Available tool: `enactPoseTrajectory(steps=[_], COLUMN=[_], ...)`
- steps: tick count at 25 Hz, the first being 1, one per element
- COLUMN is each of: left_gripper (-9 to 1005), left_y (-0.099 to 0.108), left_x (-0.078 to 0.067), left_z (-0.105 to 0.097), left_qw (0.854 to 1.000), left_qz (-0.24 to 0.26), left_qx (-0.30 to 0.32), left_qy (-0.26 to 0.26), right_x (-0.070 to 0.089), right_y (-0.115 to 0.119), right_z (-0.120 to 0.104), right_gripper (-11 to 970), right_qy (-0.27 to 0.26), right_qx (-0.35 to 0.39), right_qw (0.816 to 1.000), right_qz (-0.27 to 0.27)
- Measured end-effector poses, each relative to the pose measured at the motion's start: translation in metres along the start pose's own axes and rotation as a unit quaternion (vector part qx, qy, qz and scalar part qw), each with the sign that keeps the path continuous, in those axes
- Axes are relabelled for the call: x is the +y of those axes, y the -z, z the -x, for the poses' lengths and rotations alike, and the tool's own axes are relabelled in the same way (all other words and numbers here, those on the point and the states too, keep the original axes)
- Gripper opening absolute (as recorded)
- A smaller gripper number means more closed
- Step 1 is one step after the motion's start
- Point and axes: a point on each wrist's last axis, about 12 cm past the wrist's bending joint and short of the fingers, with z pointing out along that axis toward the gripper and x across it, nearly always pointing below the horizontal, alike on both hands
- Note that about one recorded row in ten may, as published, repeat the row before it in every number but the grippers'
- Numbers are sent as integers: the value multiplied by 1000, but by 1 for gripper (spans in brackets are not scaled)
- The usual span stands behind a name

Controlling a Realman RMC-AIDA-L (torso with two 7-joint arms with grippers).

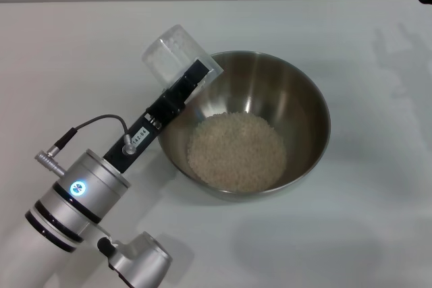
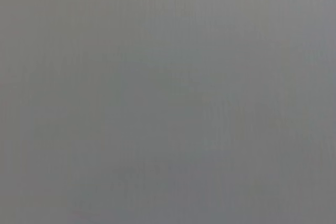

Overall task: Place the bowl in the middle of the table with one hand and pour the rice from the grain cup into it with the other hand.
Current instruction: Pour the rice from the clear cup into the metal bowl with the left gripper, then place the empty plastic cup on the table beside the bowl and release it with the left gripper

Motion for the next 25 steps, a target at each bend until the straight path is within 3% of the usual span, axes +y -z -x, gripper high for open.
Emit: enactPoseTrajectory(steps=[9,15,20,25], left_gripper=[16,16,16,15], left_y=[0,3,10,16], left_x=[3,1,-4,-11], left_z=[-5,-15,-23,-35], left_qw=[993,973,936,874], left_qz=[2,5,10,21], left_qx=[46,88,128,186], left_qy=[113,213,329,448], right_x=[1,2,2,3], right_y=[2,3,4,3], right_z=[-1,-1,-1,-1], right_gripper=[489,490,490,488], right_qy=[-3,-4,-4,-5], right_qx=[1,1,-2,-3], right_qw=[1000,1000,1000,1000], right_qz=[-2,-3,-2,-2])
